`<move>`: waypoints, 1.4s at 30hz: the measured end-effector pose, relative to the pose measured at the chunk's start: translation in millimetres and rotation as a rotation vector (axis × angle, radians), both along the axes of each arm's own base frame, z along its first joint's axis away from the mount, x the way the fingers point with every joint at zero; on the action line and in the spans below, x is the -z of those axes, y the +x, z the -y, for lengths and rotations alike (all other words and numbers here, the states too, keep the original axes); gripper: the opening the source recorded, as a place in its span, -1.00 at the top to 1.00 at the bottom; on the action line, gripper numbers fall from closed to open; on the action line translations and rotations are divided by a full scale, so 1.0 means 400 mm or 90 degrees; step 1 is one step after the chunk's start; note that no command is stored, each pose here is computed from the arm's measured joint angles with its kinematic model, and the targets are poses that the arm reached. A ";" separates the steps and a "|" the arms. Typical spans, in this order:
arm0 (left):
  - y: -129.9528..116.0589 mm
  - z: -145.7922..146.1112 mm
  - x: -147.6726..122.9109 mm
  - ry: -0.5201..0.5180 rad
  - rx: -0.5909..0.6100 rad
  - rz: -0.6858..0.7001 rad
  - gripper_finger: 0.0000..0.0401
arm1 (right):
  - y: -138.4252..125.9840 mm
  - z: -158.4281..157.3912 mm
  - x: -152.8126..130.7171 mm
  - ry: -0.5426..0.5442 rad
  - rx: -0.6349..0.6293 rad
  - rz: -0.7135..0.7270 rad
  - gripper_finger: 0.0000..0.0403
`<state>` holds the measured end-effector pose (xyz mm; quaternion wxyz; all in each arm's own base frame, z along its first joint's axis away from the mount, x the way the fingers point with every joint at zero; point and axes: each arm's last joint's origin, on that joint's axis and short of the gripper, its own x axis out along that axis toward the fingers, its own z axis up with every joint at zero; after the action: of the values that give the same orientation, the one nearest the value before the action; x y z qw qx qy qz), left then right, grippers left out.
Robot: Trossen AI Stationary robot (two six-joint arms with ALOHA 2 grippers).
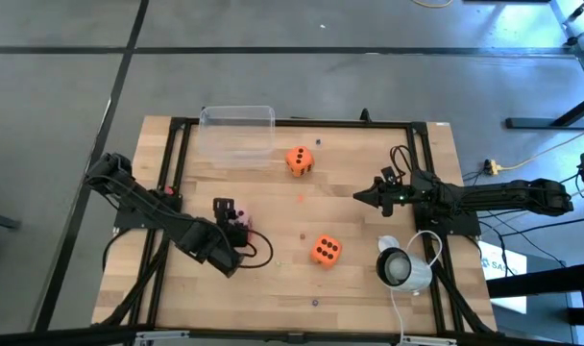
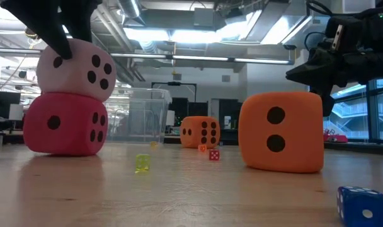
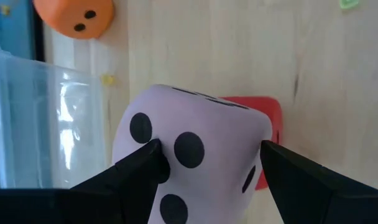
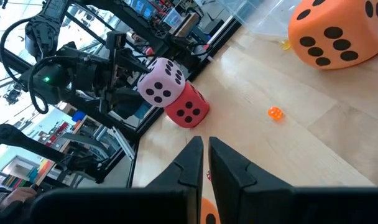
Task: Pick & Place Dice
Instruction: Put the large pink die into the transparent bin
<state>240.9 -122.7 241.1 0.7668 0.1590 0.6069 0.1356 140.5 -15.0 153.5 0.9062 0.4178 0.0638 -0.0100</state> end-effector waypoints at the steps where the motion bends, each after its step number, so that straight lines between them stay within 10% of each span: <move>1: 0.001 0.002 0.003 -0.001 0.001 -0.003 -0.32 | 0.000 0.000 0.000 0.007 0.000 0.000 0.87; 12: 0.002 0.004 0.009 0.007 0.014 -0.015 -0.24 | 0.000 -0.006 0.000 0.031 -0.046 -0.001 0.86; 20: 0.013 0.015 0.043 0.009 0.019 -0.057 0.56 | 0.000 -0.006 0.000 0.033 -0.051 -0.001 0.86; 42: 0.039 0.035 -0.098 -0.047 -0.034 -0.027 0.57 | -0.001 -0.007 0.000 0.017 -0.063 0.000 0.86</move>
<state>256.6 -136.5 280.4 0.7550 0.1167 0.6320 0.1302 140.2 -12.1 153.6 0.9001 0.4260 0.0841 0.0358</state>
